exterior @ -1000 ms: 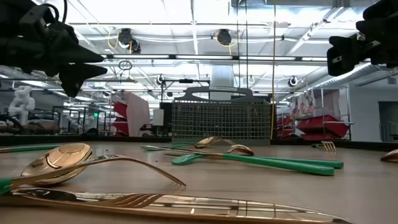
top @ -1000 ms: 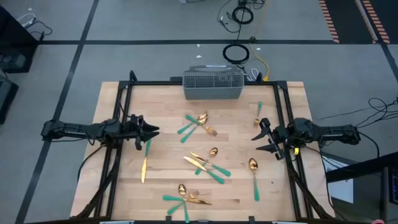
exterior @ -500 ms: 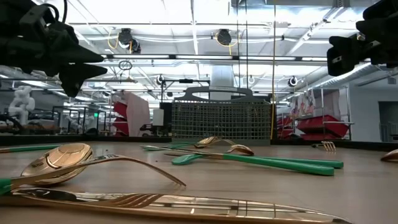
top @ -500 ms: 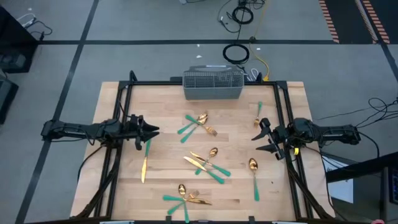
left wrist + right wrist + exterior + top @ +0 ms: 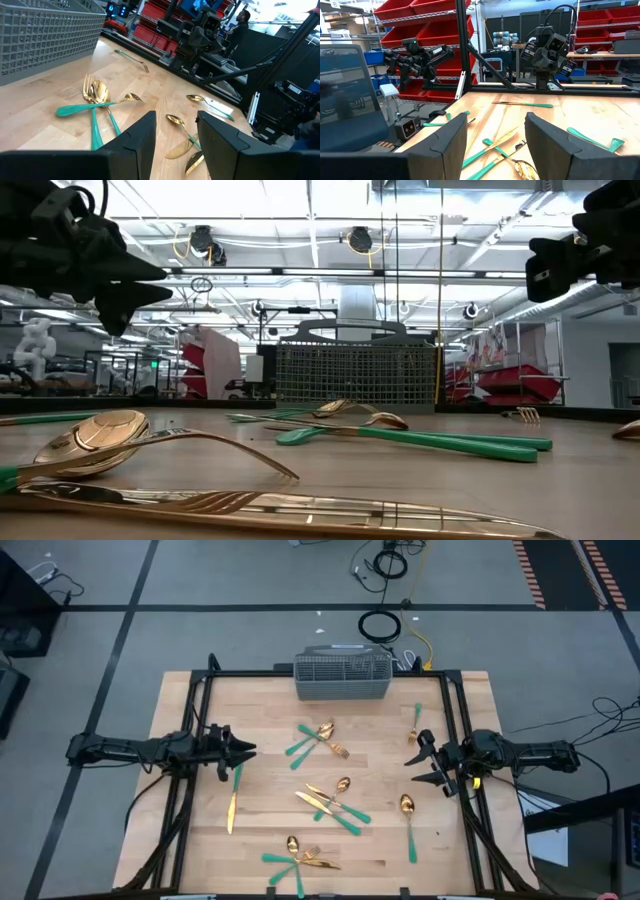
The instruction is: Sort silverware
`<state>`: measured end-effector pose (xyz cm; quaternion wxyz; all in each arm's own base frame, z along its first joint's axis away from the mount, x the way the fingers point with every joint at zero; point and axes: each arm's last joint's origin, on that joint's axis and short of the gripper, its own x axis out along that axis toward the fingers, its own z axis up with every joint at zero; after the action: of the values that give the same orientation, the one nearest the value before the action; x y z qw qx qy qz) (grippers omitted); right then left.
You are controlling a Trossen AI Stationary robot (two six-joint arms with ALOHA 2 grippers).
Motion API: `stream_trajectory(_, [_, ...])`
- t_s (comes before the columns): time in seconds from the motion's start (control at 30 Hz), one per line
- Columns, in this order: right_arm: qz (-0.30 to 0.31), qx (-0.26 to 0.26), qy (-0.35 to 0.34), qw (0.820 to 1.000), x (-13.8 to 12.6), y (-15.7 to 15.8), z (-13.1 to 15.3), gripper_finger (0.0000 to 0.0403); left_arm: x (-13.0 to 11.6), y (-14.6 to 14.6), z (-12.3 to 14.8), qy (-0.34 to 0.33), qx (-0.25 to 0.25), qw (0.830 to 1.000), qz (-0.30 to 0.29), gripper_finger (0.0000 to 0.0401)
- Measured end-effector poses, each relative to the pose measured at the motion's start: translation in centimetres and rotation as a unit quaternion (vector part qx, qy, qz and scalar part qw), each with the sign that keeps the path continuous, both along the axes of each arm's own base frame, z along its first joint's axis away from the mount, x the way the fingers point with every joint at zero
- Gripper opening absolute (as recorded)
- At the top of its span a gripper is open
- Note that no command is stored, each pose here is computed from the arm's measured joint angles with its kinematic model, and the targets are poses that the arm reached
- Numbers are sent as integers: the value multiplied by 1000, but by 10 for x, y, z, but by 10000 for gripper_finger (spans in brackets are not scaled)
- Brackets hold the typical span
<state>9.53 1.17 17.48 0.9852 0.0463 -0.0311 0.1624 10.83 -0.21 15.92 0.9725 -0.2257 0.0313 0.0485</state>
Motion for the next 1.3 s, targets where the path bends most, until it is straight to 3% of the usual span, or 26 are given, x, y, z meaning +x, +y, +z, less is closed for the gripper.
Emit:
stream_trajectory(0.17, [-13, 8, -27, 1000, 0, -1, 5, 187, 0, 0, 0, 0, 0, 1000, 0, 148])
stream_trajectory(0.3, [-33, 67, -51, 996, -1, -2, 13, 187, 0, 0, 0, 0, 0, 1000, 0, 148])
stream_trajectory(0.47, [-38, 161, -77, 983, -3, -4, 22, 187, 0, 0, 0, 0, 0, 1000, 0, 148])
stream_trajectory(0.63, [-52, 296, -104, 948, -6, -7, 31, 187, 0, 0, 1, -7, 0, 1000, 2, 148])
stream_trajectory(0.9, [-141, 316, -121, 930, -6, -13, 30, 187, 0, 1, 10, -49, 3, 998, 24, 148])
stream_trajectory(1.1, [-220, 321, -102, 916, -4, -17, 23, 187, -1, 6, 13, -69, 1, 993, 98, 148])
stream_trajectory(1.2, [-229, 332, -88, 911, -3, -17, 20, 187, -1, 7, 14, -74, 1, 990, 116, 148])
stream_trajectory(1.3, [-234, 333, -92, 909, -3, -18, 20, 187, -4, 12, 20, -98, 8, 974, 205, 148])
